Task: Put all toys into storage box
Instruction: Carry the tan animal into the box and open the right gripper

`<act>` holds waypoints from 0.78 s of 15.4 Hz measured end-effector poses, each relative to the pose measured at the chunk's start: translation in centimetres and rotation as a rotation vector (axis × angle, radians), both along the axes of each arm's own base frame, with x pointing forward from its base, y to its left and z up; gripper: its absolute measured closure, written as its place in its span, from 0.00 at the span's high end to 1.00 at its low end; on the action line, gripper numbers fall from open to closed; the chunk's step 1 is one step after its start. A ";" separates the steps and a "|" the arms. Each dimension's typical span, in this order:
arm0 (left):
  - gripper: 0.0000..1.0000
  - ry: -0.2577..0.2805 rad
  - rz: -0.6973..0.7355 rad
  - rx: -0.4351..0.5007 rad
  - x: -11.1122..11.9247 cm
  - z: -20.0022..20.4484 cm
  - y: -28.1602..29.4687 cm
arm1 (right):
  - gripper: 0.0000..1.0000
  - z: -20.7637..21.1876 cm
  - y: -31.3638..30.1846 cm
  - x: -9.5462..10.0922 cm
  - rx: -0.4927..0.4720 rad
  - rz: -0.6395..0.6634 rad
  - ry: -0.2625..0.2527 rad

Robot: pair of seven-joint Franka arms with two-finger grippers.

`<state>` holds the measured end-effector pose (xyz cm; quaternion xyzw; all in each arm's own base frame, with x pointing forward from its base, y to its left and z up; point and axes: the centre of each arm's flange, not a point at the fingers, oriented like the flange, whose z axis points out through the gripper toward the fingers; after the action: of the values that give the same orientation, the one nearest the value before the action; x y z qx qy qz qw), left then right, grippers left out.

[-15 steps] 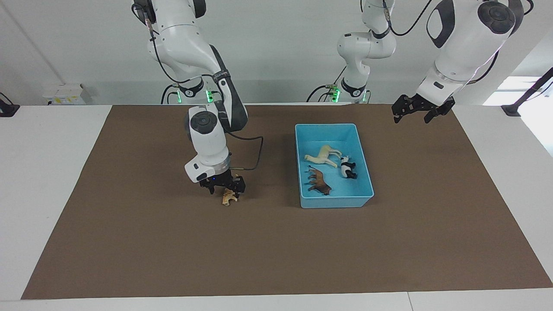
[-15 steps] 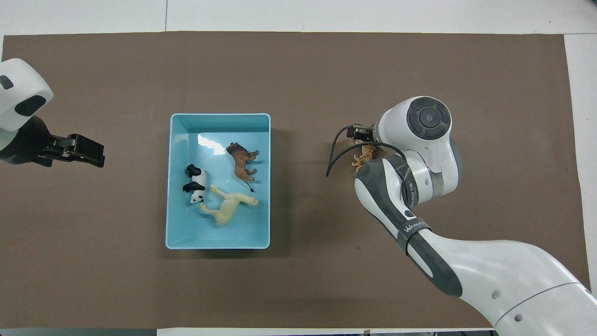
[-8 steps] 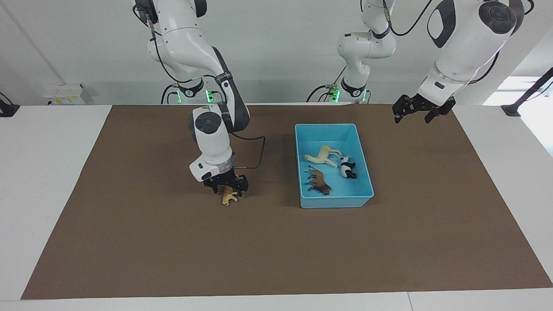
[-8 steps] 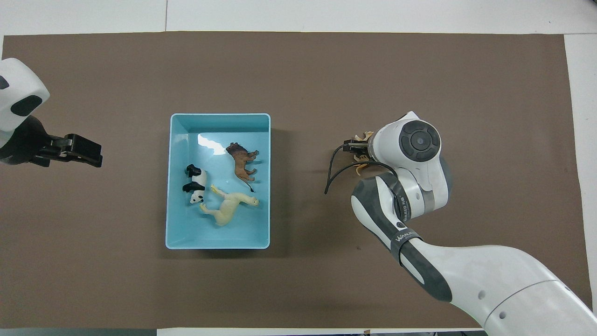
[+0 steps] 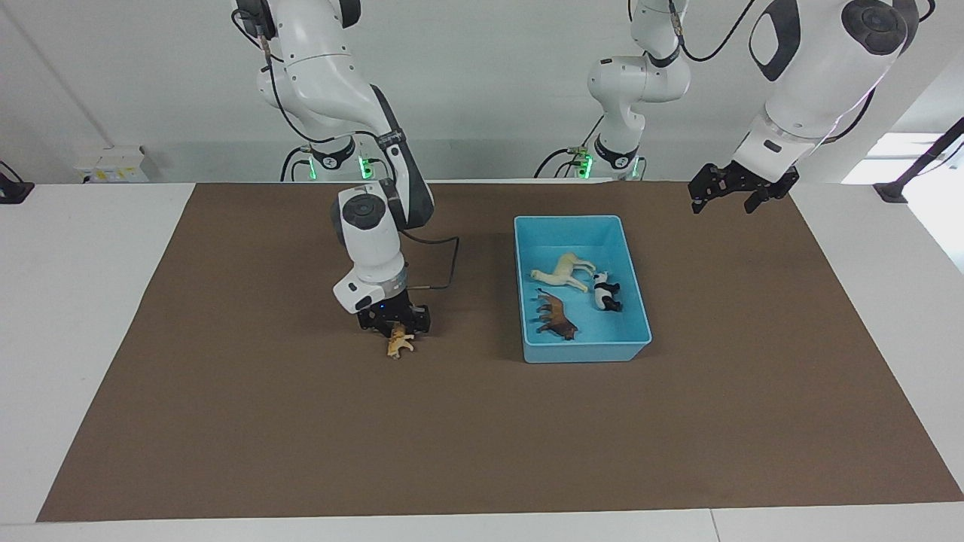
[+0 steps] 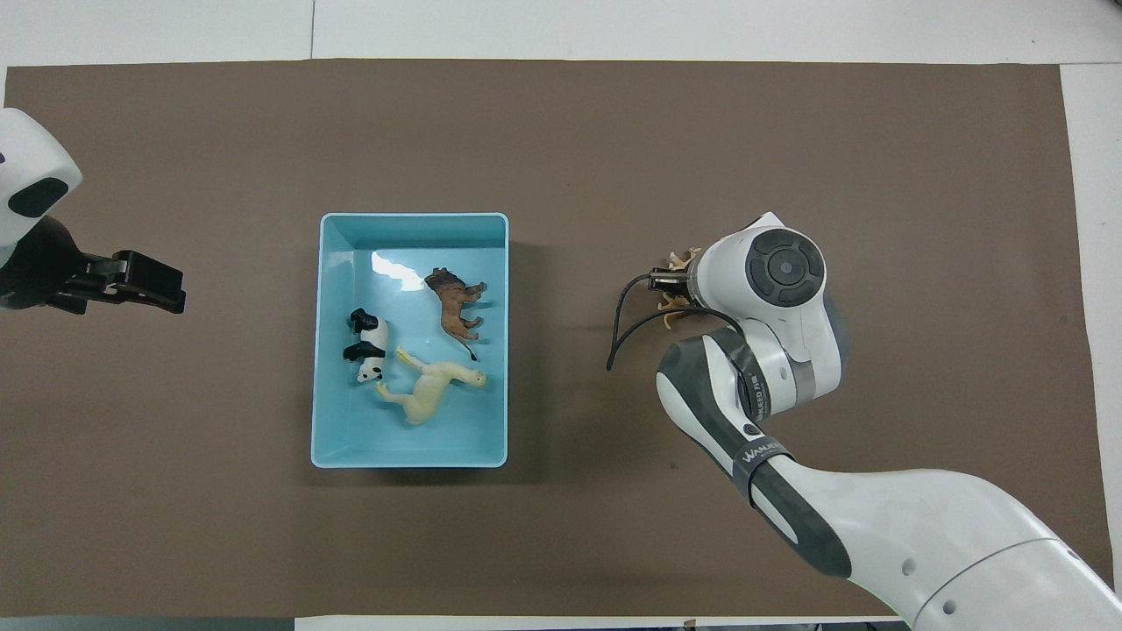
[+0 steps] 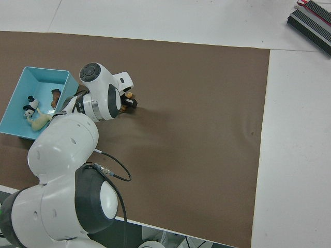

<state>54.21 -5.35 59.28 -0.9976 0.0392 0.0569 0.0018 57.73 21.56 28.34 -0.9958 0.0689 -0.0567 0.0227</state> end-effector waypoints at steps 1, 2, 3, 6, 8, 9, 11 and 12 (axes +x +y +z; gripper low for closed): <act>1.00 0.000 0.000 0.000 0.0 0.0 0.0 | 0.20 0.4 0.2 0.2 -0.002 0.001 0.006; 1.00 0.000 0.000 0.000 0.0 0.0 0.0 | 0.15 0.8 0.3 0.4 -0.002 0.002 0.010; 1.00 0.000 0.000 0.000 0.0 0.0 0.0 | 0.09 1.4 0.5 0.8 -0.002 0.002 0.012; 1.00 0.000 0.000 0.000 0.0 0.0 0.0 | 0.09 4.5 1.4 2.1 0.001 0.005 0.024; 1.00 0.000 0.000 0.000 0.0 0.0 0.0 | 0.09 8.6 3.1 3.3 0.011 -0.013 0.028; 1.00 0.000 0.000 0.000 0.0 0.0 0.0 | 0.09 11.2 4.5 3.6 0.019 -0.023 0.027; 1.00 0.000 0.000 0.000 0.0 0.0 0.0 | 0.09 16.0 9.2 3.2 0.044 -0.021 0.014; 1.00 0.000 0.000 0.000 0.0 0.0 0.0 | 0.09 17.6 12.1 2.4 0.060 -0.018 0.000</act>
<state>54.21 -5.35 59.29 -0.9976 0.0392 0.0569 0.0018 60.13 33.66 45.93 -0.9940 0.0794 -0.0551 0.0518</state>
